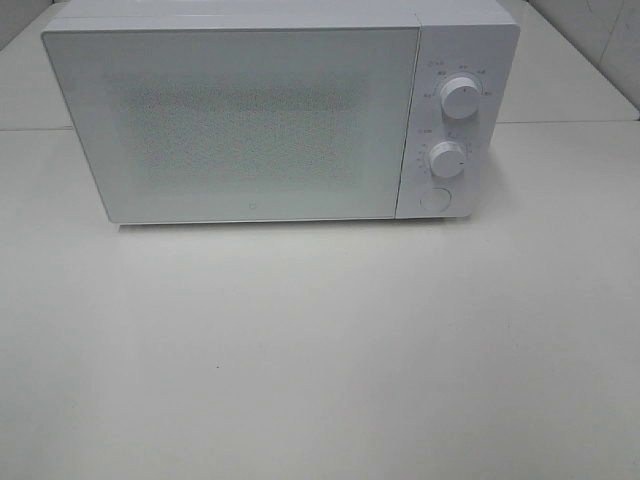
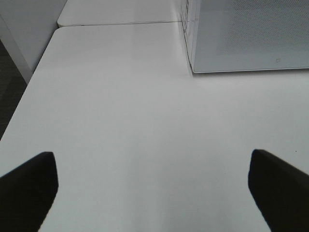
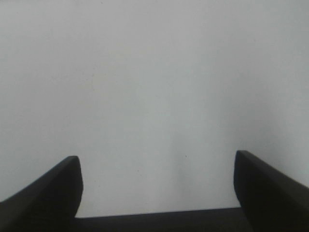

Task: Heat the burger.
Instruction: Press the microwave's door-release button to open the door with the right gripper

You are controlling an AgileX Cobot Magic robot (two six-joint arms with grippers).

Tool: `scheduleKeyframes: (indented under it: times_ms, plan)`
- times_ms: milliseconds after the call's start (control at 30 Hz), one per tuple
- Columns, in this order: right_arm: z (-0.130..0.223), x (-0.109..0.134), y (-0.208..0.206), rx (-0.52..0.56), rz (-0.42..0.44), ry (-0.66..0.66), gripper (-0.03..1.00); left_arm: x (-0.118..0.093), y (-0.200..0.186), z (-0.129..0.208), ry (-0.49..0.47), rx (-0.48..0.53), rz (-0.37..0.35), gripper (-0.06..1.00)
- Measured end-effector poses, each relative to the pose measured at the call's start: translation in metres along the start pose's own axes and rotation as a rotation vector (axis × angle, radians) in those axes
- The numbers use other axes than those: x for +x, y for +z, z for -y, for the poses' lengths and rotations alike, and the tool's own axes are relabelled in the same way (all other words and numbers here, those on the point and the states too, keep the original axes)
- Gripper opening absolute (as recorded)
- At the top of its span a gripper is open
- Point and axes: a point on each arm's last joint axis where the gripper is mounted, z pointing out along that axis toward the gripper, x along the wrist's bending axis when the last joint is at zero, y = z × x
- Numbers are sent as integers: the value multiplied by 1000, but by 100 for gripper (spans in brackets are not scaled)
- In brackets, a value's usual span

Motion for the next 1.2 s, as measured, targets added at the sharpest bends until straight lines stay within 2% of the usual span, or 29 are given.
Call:
scheduleKeyframes:
  times_ms: [67,133,167,467,900,1000,1067,1200]
  plan:
    - [16,0,-15,-105,-20,-6,77,0,0,0,0,0,0,100]
    - [21,0,-20,-146,-22,-9,77,0,0,0,0,0,0,100]
    - [29,0,-27,-211,-23,-17,77,0,0,0,0,0,0,100]
    - [57,-2,-46,-403,-25,-8,76,0,0,0,0,0,0,100]
    - [60,-2,-47,-422,-22,-9,77,0,0,0,0,0,0,100]
    - [60,-2,-47,-422,-22,-9,82,0,0,0,0,0,0,100]
    - [60,-2,-47,-421,-22,-9,93,0,0,0,0,0,0,100]
    - [60,-2,-47,-419,-22,-9,97,0,0,0,0,0,0,100]
